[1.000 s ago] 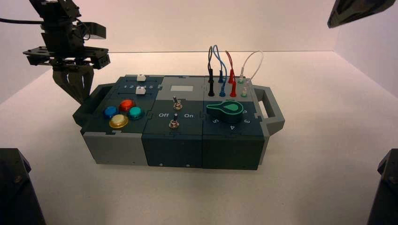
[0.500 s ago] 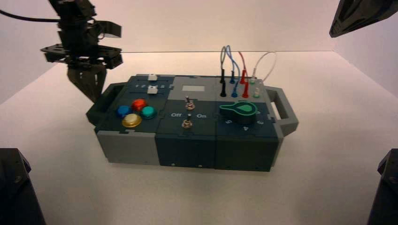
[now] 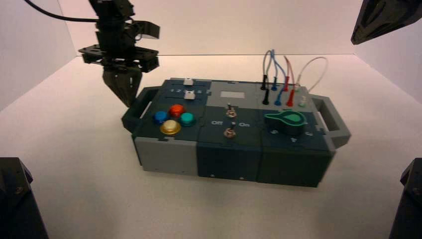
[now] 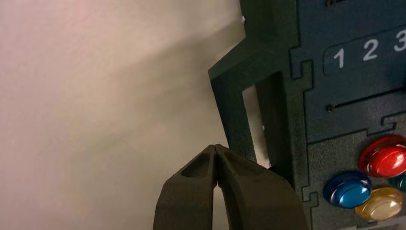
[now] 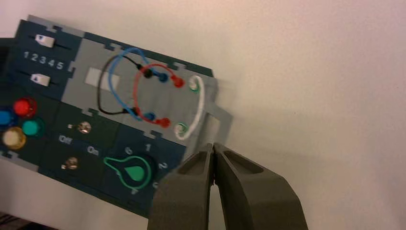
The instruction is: Move the box to the right.
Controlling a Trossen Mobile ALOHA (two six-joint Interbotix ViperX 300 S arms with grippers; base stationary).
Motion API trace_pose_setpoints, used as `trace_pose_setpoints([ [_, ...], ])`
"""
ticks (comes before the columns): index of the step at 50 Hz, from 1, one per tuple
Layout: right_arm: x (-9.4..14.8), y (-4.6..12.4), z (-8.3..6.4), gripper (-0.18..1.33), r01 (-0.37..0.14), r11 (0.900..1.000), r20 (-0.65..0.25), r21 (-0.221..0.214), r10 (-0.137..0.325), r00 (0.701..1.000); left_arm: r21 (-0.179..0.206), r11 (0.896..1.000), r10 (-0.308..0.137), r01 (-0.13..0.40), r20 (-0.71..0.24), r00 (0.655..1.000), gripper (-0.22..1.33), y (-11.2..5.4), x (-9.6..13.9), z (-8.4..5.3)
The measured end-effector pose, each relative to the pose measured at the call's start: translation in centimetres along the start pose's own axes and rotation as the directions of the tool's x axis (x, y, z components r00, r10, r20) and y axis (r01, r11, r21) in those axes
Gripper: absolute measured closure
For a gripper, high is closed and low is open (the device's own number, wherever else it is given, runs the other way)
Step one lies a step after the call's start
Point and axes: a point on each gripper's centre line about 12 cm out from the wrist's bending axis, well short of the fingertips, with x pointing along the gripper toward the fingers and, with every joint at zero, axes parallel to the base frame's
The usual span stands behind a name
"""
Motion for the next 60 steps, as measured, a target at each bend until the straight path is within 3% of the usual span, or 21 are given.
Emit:
trace_pose_setpoints([
  [21,-0.2,0.1,0.0,1.29,-0.004,1.0,-0.012,0.003,0.004,1.0,0.12,0.993,-0.009,0.011,-0.019,1.0,1.27,-4.2,-0.1,0.7],
  [44,-0.3,0.2,-0.1,1.29,-0.012,0.9999,-0.029,0.011,0.012,0.999,0.184,0.983,-0.01,0.016,-0.03,0.999,1.27,-6.6,-0.1,1.2],
  [60,-0.3,0.2,-0.2,1.29,-0.015,0.9998,-0.043,0.014,0.016,0.999,0.249,0.968,-0.02,0.026,-0.027,0.999,1.27,-9.3,-0.5,1.3],
])
